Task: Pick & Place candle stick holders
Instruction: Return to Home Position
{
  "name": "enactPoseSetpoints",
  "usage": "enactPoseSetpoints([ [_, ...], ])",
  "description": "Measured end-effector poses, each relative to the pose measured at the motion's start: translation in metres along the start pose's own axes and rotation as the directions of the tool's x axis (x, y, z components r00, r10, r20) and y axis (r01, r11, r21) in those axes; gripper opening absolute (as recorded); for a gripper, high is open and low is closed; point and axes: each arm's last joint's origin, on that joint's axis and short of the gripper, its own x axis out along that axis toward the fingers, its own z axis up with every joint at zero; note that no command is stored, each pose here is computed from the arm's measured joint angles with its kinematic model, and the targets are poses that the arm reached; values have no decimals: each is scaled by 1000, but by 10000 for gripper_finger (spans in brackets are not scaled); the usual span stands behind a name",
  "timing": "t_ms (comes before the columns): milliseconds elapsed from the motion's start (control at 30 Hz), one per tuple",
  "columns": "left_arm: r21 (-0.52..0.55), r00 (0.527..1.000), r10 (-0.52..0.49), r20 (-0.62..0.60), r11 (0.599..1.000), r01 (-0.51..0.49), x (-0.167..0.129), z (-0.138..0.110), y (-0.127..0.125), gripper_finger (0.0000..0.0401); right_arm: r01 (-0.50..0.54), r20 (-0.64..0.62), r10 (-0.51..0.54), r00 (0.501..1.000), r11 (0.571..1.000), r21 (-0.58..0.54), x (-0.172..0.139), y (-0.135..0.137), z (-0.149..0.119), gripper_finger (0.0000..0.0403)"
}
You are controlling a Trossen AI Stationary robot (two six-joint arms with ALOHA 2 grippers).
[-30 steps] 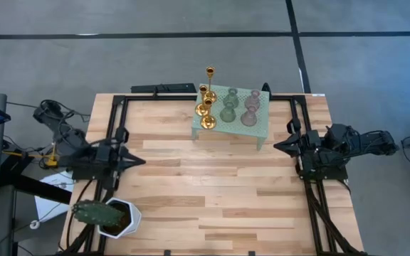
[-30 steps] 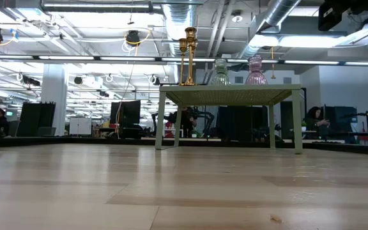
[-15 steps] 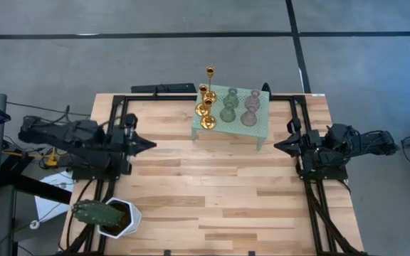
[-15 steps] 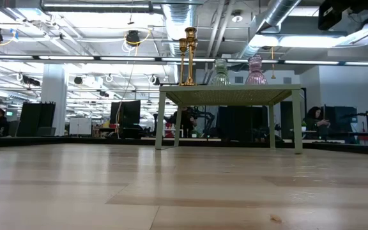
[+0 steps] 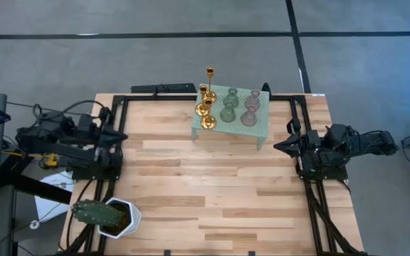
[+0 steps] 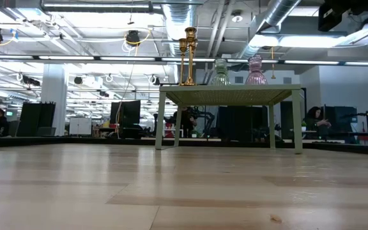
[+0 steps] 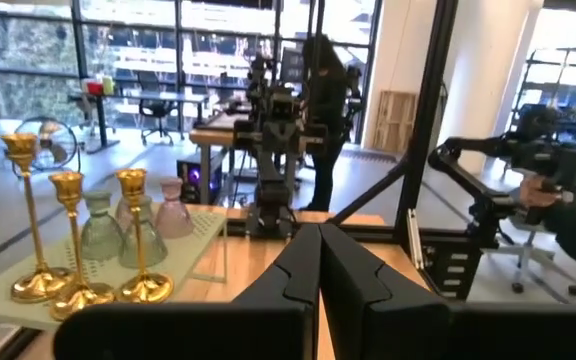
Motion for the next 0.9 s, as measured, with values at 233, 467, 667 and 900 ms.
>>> enactPoseSetpoints([
  [233,24,999,-34,-23,999,35,-19,-7,2,5,0,-2,0,1000,1000,0,0,0,0,0],
  [467,72,999,-35,-33,997,37,-24,-12,3,5,0,-2,0,1000,1000,4,0,0,0,0],
  [667,73,1000,7,-8,997,-6,-41,-5,7,5,0,-2,0,1000,1000,28,0,0,0,0],
  [900,53,999,19,-47,998,-17,-43,-7,8,5,-1,-1,1,1000,1000,22,0,0,0,0],
])
